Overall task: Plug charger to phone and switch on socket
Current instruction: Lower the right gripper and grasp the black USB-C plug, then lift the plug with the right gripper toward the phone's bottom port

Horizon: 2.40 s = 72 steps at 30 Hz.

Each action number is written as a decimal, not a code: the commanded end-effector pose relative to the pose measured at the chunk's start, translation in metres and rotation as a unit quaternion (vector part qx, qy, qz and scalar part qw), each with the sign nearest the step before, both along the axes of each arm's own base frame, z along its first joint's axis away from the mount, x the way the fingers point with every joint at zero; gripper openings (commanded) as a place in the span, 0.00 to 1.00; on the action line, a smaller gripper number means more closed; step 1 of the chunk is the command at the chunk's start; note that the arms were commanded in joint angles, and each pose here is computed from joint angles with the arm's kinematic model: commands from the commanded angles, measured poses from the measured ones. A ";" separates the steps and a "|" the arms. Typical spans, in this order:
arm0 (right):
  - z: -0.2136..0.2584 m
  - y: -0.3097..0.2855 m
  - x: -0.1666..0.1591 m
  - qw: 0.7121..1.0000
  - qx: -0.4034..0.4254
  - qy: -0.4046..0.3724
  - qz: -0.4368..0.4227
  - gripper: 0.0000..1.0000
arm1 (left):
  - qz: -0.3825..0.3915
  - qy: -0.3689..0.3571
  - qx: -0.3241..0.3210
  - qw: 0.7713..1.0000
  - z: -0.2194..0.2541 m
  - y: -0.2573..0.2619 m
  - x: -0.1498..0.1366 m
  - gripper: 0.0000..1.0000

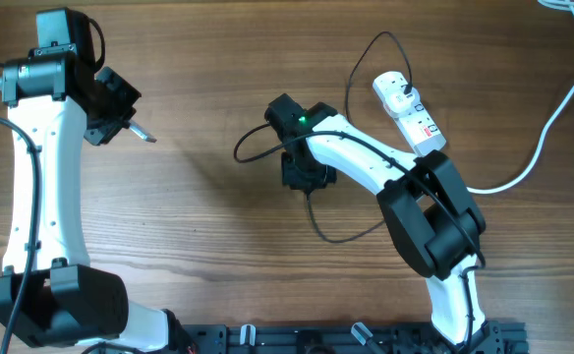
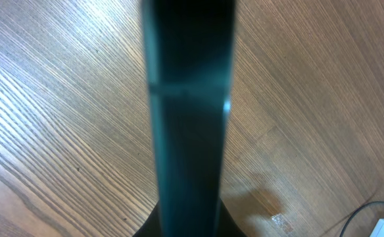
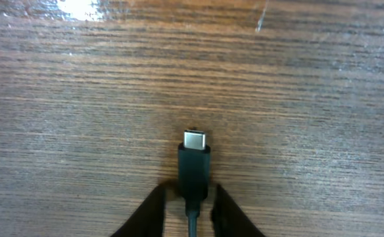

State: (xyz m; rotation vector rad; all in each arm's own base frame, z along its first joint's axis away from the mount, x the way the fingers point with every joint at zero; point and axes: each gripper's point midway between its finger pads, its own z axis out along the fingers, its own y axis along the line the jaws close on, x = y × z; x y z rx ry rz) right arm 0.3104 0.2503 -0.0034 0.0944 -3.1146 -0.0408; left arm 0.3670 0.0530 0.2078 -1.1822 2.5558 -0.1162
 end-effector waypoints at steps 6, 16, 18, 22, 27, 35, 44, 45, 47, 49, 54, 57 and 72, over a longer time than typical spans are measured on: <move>-0.003 -0.007 -0.006 1.000 -0.014 0.010 -0.001 0.23 | -0.001 0.000 -0.004 1.000 -0.002 -0.001 0.000 0.04; -0.003 -0.003 -0.002 1.000 -0.007 0.002 -0.001 0.12 | -0.001 0.001 -0.004 1.000 -0.002 -0.001 0.000 0.04; -0.003 -0.002 -0.001 1.000 -0.005 -0.001 0.000 0.08 | -0.002 0.001 -0.004 1.000 -0.002 -0.001 0.000 0.04; -0.001 0.003 0.001 1.000 0.008 -0.002 0.027 0.04 | -0.012 -0.006 -0.033 0.999 -0.001 -0.012 0.003 0.04; 0.033 0.018 0.003 0.997 0.055 -0.010 0.055 0.04 | -0.079 -0.040 -0.085 0.992 0.006 -0.037 0.016 0.04; 0.179 0.047 -0.021 0.951 0.220 -0.100 0.194 0.04 | -0.340 -0.202 -0.290 0.871 0.071 -0.135 0.028 0.04; 0.255 0.051 -0.052 0.911 0.312 -0.145 0.227 0.04 | -0.464 -0.276 -0.373 0.754 0.120 -0.211 0.015 0.04; 0.256 0.052 -0.054 0.909 0.317 -0.143 0.229 0.04 | -0.476 -0.282 -0.370 0.747 0.123 -0.219 0.015 0.04; 0.259 0.055 -0.054 0.905 0.325 -0.145 0.232 0.04 | -0.490 -0.288 -0.367 0.736 0.125 -0.229 0.014 0.04; 0.261 0.056 -0.052 0.903 0.327 -0.151 0.235 0.04 | -0.502 -0.290 -0.366 0.728 0.127 -0.238 0.011 0.04; 0.275 0.053 -0.055 0.894 0.332 -0.174 0.245 0.04 | -0.503 -0.283 -0.342 0.742 0.119 -0.244 0.014 0.04; 0.289 0.041 -0.051 0.895 0.312 -0.213 0.236 0.04 | -0.503 -0.283 -0.342 0.742 0.119 -0.244 0.014 0.04; 0.308 0.043 -0.043 0.889 0.329 -0.245 0.205 0.04 | -0.520 -0.285 -0.400 0.699 0.136 -0.252 -0.003 0.04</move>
